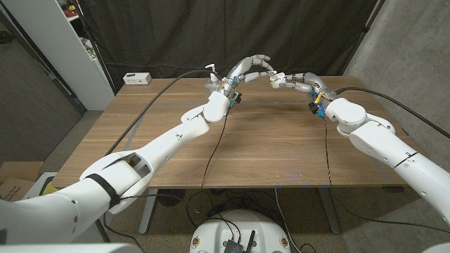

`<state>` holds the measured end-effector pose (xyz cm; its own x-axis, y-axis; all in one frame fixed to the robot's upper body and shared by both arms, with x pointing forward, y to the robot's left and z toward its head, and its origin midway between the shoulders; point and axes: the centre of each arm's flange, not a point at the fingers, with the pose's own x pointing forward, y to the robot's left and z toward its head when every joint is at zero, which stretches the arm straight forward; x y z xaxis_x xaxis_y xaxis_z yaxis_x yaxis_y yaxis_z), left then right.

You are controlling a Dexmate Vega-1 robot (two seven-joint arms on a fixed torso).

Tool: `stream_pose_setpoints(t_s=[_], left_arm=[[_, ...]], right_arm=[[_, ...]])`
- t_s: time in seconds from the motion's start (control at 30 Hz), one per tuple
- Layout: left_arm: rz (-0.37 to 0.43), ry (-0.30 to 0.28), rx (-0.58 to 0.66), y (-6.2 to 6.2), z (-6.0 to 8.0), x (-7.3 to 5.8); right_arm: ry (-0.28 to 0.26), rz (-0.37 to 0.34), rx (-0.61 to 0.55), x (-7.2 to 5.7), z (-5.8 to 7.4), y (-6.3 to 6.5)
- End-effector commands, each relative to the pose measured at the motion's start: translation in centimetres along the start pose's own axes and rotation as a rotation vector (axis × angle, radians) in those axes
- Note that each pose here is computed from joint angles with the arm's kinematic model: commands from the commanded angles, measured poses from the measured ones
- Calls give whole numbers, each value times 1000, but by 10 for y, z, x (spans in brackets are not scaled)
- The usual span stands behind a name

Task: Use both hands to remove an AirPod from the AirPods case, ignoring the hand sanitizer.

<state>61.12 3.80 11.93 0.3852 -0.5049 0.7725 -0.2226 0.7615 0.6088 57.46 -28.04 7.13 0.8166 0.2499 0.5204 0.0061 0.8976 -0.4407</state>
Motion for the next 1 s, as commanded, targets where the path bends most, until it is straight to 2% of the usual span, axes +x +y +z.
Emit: stream_pose_setpoints(t_s=[0.03,0.3,0.43,0.63,0.87,1.0], left_arm=[[-28,32,-41,5,2,-8],[-113,147,29,18,3,-10],[-171,193,37,19,1,-9],[-274,243,117,11,1,-2],[-375,263,123,-1,-5,9],[-461,296,201,-10,-3,17]], right_arm=[[33,-40,-44,-2,-6,-3],[30,-74,-63,-4,-4,-6],[25,-86,-71,-5,-3,-8],[22,-102,-66,-7,-3,-9],[17,-117,-63,-11,-3,-11],[16,-122,-59,-13,-4,-12]])
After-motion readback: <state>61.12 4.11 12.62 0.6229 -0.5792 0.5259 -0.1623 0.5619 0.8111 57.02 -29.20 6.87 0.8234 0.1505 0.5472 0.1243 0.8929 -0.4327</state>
